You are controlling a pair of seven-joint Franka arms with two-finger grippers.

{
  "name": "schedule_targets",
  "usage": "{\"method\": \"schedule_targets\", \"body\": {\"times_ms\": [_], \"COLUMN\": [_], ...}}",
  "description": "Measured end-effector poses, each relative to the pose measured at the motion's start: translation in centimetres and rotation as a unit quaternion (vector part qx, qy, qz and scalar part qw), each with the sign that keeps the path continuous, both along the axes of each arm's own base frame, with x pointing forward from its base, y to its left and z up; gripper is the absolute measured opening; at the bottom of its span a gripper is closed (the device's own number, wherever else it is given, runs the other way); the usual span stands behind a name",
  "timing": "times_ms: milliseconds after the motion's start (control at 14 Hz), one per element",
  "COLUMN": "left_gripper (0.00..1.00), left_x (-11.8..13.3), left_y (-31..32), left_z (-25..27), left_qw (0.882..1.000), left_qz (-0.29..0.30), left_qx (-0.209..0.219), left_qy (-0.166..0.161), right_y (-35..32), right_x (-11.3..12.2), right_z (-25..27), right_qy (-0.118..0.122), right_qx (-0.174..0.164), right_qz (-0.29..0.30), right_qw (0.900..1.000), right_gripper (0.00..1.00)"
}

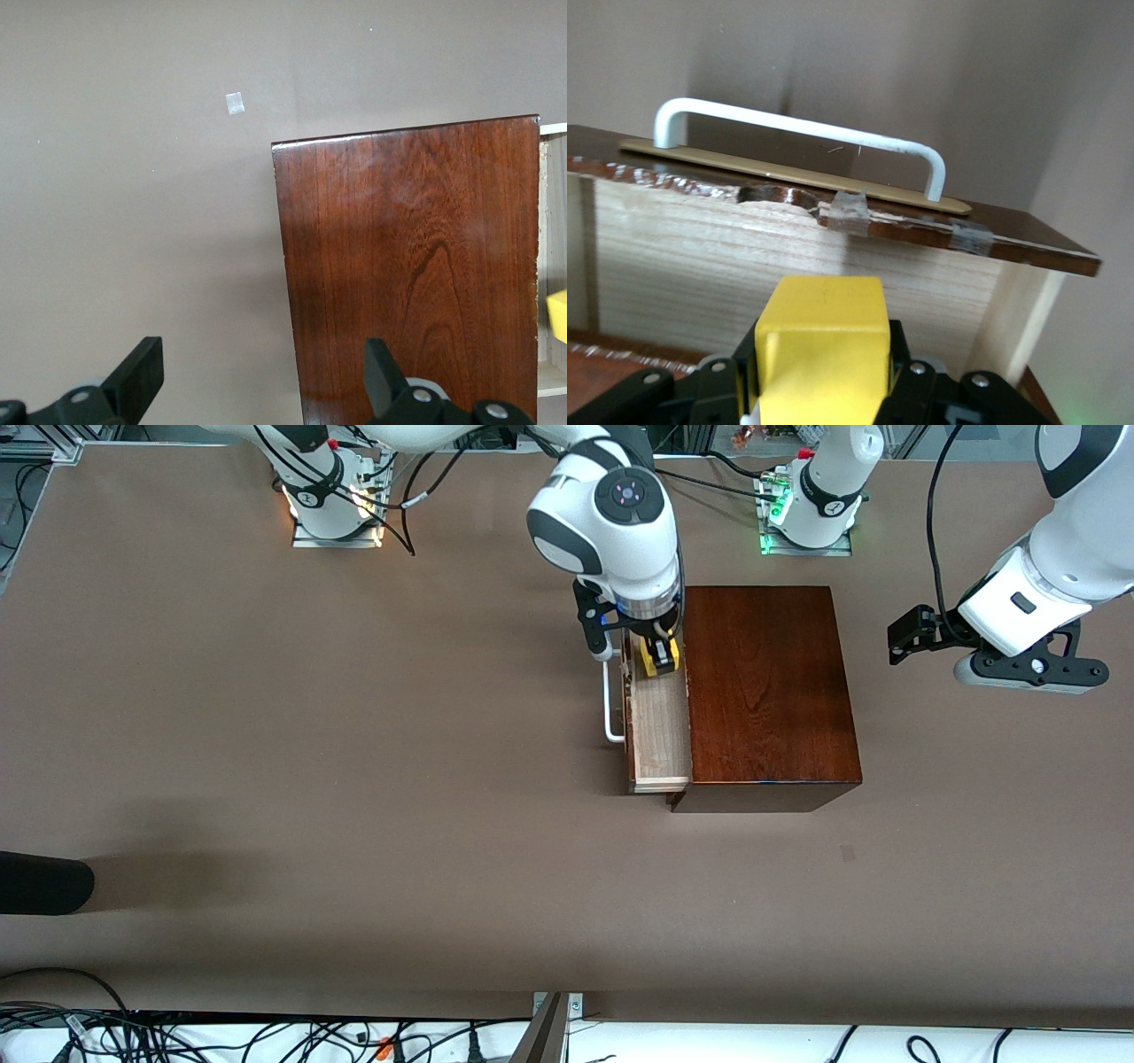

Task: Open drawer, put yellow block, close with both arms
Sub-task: 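Lower the cube into the drawer and open the right gripper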

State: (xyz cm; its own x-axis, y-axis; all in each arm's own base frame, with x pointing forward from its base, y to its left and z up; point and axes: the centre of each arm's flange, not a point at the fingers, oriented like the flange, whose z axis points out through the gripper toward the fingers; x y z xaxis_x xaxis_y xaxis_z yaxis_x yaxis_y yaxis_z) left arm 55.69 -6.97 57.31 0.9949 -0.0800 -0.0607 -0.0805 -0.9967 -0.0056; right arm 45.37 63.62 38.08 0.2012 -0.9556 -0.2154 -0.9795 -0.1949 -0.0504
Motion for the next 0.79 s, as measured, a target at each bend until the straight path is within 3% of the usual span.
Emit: {"method": "schedule_targets", "body": {"times_ms": [643, 786], "left_gripper": [1.00, 1.00], "left_x": [-0.2, -0.2], "left_y": [0.0, 0.0], "left_z": [-0.1, -0.1], "left_qw": [1.000, 1.000], "left_qz": [-0.002, -0.003], "left_qx": [0.001, 0.001], "left_qy": [0.009, 0.009], "right_y": [0.6, 0.5], "right_x": [0.3, 0.5], "right_z": [-5.9, -5.7], "right_qy": [0.004, 0.001], "right_qx": [-0.014, -0.011], "right_qz": [-0.011, -0.013], "right_qw": [1.000, 1.000], "right_gripper": [0.56, 0.70]}}
